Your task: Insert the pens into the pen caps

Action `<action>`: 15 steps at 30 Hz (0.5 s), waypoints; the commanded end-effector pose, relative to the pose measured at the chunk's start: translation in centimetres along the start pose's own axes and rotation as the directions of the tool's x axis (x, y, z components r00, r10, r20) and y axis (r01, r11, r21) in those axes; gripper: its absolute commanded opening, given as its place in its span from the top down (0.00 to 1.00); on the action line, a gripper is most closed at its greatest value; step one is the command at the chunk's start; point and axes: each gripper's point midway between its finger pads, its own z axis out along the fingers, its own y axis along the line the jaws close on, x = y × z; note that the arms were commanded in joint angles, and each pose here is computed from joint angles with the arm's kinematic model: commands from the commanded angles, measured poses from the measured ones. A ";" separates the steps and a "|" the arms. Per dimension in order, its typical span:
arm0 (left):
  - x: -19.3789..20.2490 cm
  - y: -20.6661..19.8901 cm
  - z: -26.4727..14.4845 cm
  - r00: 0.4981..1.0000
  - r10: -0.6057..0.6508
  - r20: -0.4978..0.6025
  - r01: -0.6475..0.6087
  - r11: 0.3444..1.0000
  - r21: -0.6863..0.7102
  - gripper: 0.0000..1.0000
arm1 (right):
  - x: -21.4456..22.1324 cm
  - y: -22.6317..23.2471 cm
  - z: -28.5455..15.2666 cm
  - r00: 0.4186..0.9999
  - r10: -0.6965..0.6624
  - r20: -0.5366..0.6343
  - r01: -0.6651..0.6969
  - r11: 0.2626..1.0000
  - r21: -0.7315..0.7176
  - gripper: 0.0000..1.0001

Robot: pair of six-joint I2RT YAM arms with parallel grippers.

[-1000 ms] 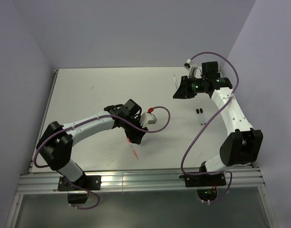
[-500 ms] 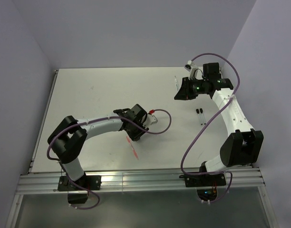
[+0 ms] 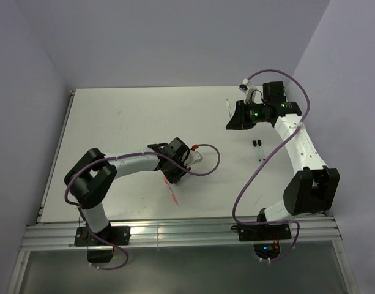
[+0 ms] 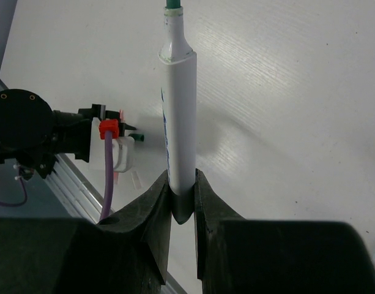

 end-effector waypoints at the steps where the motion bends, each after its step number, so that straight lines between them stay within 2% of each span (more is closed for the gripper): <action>1: 0.3 -0.5 1.3 1.000 -0.008 0.001 0.008 1.000 0.005 0.68 | -0.3 0.5 -0.8 0.999 -0.028 0.023 0.029 1.000 -0.008 1.00; 6: 1.1 -0.6 2.2 0.999 0.004 -0.033 -0.005 1.000 -0.023 0.75 | -0.3 0.4 -0.7 0.999 -0.029 0.019 0.029 1.000 -0.010 1.00; 8: 1.0 -0.6 2.2 0.999 0.020 -0.046 -0.021 0.999 -0.028 0.87 | -0.6 0.4 -0.9 0.999 -0.036 0.023 0.036 0.999 -0.005 1.00; 9: 1.0 -0.4 2.1 0.998 0.021 -0.051 -0.023 0.999 -0.042 1.00 | -0.7 0.4 -0.9 0.999 -0.038 0.025 0.038 0.999 -0.001 1.00; 12: 0.1 -0.2 0.7 0.998 0.050 -0.035 -0.052 0.998 -0.047 1.00 | -0.8 0.5 -1.0 0.999 -0.037 0.025 0.037 0.999 0.001 1.00; 14: -1.6 0.7 -2.3 0.991 0.129 0.036 -0.125 0.987 -0.106 1.00 | -0.8 0.4 -1.0 0.999 -0.046 0.025 0.046 0.999 0.004 1.00; 15: -3.2 1.2 -5.0 0.978 0.179 0.109 -0.162 0.976 -0.149 1.00 | -0.7 0.4 -1.0 0.999 -0.049 0.023 0.049 0.999 0.001 1.00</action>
